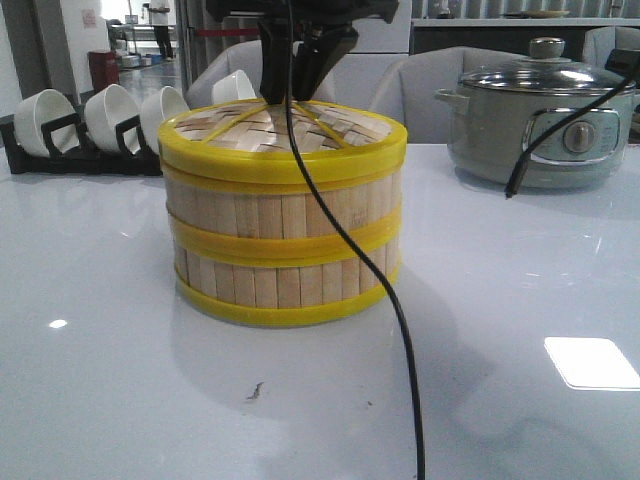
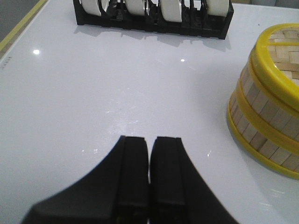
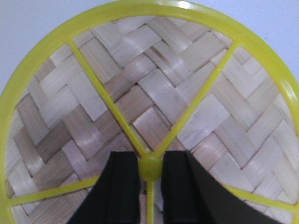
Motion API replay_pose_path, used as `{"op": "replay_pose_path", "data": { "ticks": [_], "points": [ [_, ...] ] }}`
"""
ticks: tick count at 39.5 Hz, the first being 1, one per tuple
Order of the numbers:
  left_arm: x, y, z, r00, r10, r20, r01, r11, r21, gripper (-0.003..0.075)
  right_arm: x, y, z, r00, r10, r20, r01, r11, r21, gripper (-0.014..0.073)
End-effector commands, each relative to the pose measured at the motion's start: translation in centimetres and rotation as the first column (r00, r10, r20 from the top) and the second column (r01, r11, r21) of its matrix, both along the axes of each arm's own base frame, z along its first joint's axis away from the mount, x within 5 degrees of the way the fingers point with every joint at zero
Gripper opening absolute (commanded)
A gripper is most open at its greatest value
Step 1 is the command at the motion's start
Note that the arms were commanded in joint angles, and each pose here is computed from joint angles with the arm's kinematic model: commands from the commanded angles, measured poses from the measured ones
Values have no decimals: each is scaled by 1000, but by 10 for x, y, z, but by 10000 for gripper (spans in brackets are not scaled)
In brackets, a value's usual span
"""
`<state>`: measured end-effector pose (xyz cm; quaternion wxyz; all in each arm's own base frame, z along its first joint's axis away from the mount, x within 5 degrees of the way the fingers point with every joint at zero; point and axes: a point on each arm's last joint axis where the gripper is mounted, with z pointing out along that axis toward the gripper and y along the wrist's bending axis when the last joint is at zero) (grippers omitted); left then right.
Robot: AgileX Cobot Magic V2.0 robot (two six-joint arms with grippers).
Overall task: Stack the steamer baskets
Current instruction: 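Lower the lid onto the top basket and open the right gripper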
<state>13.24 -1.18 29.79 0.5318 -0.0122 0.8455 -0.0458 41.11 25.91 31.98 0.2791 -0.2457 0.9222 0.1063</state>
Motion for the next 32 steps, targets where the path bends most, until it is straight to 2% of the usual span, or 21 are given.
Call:
{"op": "replay_pose_path", "data": {
  "ticks": [1, 5, 19, 26, 32],
  "points": [
    [2, -2, 17, 994, -11, 108, 13, 1000, -22, 83, -10, -5, 48, 991, -4, 136, -9, 995, 97, 265],
    [2, -2, 17, 994, -11, 108, 13, 1000, -22, 83, -10, -4, 48, 990, -5, 141, -9, 995, 101, 351],
    [2, -2, 17, 994, -11, 108, 13, 1000, -22, 83, -11, -5, 54, 988, -7, 157, -11, 994, 112, 353],
    [2, -2, 17, 994, -11, 108, 13, 1000, -22, 83, -18, -12, 76, 973, -22, 230, -12, 990, 144, 353],
    [2, -2, 17, 994, -11, 108, 13, 1000, -22, 83, -21, -32, 104, 939, -67, 336, 12, 987, 161, 353]
  ]
}}
